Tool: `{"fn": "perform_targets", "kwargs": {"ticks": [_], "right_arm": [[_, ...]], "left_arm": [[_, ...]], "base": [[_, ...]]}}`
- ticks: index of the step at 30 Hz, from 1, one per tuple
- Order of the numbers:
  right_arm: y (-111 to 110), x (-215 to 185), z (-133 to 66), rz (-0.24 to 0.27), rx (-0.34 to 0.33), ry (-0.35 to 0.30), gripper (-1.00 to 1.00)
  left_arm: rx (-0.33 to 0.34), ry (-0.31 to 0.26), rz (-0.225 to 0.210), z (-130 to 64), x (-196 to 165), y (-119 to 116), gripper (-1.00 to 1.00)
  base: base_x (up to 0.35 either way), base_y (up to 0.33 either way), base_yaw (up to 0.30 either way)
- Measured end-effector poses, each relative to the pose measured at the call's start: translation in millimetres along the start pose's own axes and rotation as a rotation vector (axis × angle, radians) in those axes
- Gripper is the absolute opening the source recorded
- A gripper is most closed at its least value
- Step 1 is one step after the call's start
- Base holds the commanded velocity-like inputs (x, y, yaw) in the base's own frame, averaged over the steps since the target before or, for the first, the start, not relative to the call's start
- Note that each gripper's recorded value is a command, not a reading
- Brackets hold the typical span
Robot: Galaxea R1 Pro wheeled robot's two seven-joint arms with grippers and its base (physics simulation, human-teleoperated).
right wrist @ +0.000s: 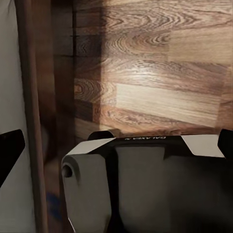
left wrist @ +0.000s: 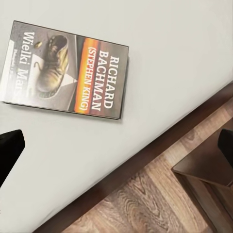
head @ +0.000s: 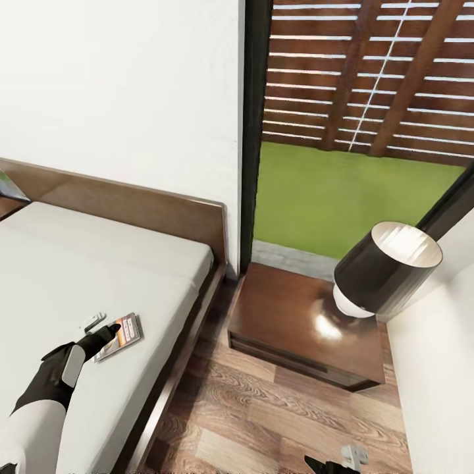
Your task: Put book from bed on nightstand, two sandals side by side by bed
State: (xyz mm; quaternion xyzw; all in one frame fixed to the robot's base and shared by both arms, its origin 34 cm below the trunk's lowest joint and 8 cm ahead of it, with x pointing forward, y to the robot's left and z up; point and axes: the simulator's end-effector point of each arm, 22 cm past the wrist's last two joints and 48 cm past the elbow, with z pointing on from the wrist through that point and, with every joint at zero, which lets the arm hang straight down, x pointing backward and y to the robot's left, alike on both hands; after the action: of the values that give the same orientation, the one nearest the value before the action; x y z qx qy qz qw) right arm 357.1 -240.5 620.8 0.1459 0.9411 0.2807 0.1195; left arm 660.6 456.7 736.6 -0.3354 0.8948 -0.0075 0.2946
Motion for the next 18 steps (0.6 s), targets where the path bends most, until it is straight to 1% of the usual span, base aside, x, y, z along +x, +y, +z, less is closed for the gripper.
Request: {"fn": "perform_targets", "kwargs": {"ticks": [18], "right_arm": [[-6.0,10.9,2.2,0.014,0.01,0.022,1.0]], "left_arm": [[-0.016,0.025,0.006,8.8,14.0,6.9,1.0]], "base": [[0.0,0.0,0.0]]}}
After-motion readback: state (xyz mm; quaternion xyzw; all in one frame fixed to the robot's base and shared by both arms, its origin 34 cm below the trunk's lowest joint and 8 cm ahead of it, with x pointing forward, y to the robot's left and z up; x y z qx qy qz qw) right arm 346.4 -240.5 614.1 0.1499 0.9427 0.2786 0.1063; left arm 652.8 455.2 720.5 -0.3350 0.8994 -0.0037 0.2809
